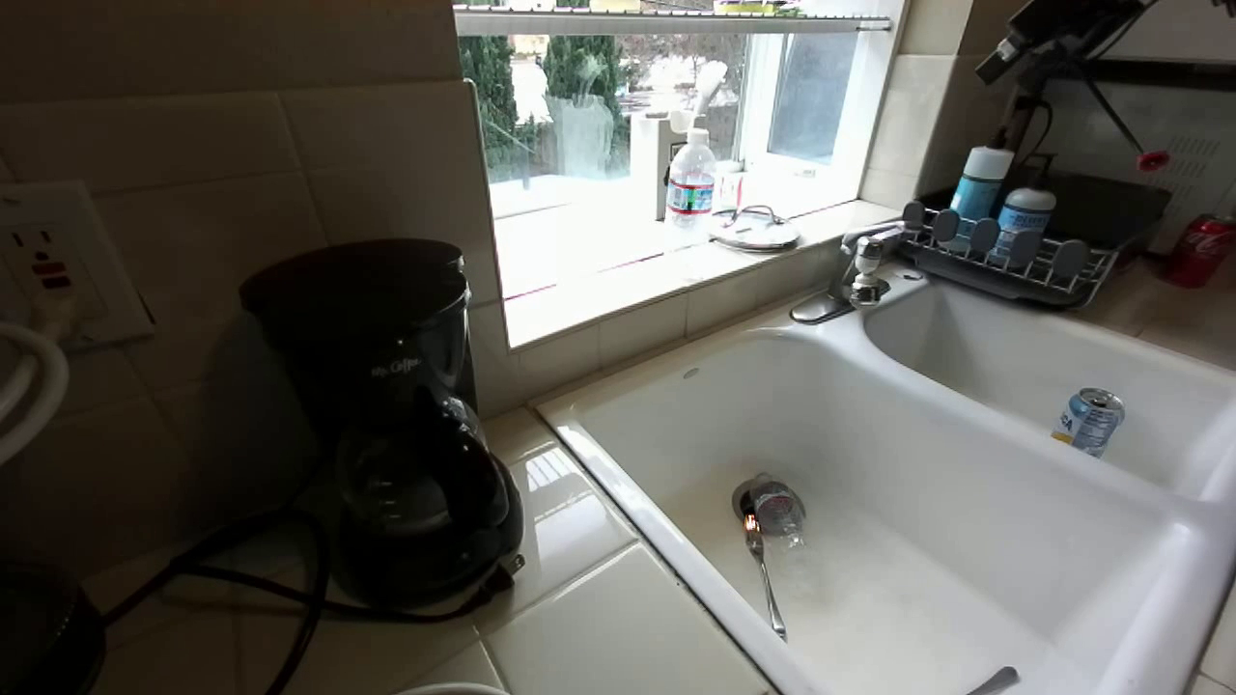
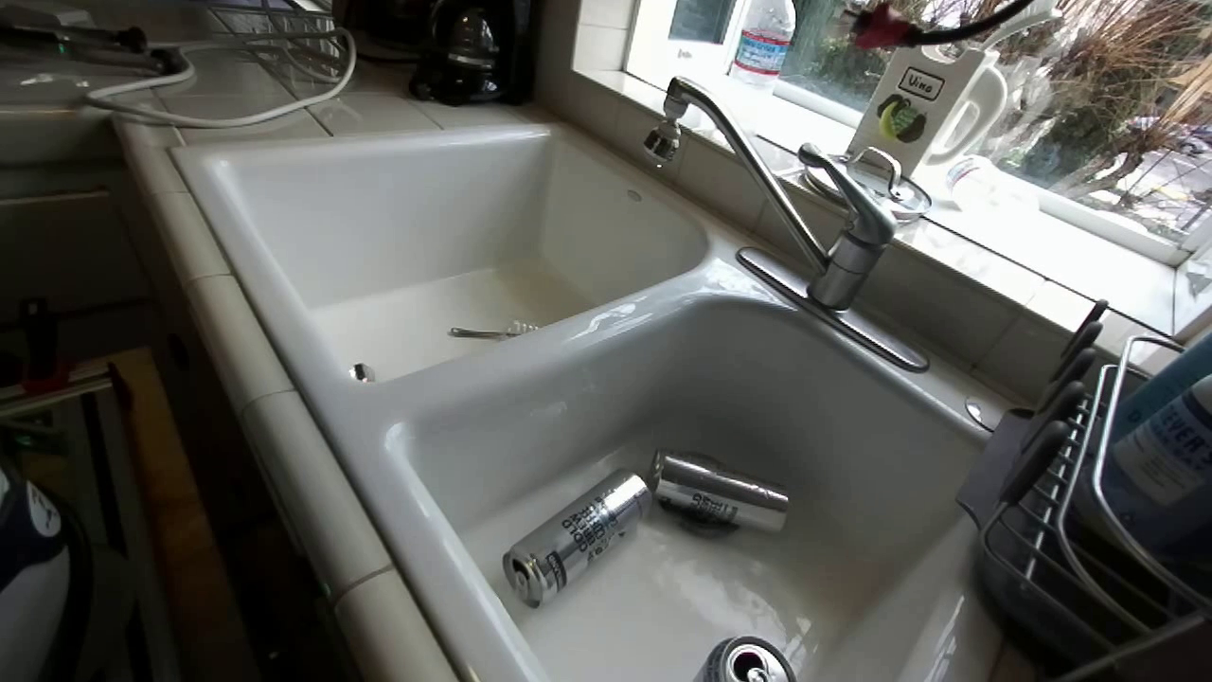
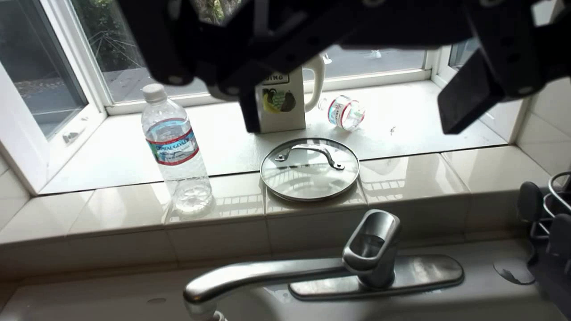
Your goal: Put the lid on the counter on the left
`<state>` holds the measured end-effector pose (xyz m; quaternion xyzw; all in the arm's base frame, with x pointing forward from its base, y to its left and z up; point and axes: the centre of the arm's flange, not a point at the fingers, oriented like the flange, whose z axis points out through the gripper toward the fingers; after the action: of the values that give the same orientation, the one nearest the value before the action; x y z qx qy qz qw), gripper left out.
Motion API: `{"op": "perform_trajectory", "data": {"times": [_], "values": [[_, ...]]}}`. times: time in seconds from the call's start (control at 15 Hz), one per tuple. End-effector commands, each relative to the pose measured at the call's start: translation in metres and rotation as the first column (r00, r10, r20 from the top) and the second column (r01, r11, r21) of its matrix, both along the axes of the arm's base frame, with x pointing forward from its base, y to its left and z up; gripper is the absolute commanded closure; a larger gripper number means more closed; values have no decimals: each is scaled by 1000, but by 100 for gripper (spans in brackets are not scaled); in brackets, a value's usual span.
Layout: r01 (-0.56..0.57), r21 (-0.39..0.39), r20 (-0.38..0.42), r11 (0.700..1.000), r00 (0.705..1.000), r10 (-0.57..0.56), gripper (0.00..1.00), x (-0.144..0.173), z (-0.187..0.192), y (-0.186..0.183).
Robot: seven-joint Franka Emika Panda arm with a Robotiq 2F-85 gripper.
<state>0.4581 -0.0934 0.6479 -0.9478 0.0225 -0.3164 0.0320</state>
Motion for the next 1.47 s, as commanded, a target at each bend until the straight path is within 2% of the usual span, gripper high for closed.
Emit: {"op": "perform_trajectory", "data": {"times": [0.0,0.07,0.2,0.47,0.6,0.67,1.0,1.2,1.27,1.33,1.4], "values": [[68,47,-52,997,997,-65,0,70,0,-21],[28,11,-16,1000,999,-28,0,31,-3,-9],[51,15,-37,999,998,-50,0,55,-12,-17],[51,1,-59,999,997,-51,0,77,-30,-22],[-19,27,-53,999,998,20,0,96,-43,-31],[-31,9,-51,999,998,32,0,105,-52,-35],[-168,-27,-28,985,986,167,0,187,-83,-36],[-156,-62,-33,986,988,154,0,230,-99,-32],[-158,-54,-41,986,987,156,0,235,-99,-33],[-163,-53,-43,985,986,161,0,199,-104,-26],[-164,-56,-42,985,986,161,0,210,-108,-27]]}}
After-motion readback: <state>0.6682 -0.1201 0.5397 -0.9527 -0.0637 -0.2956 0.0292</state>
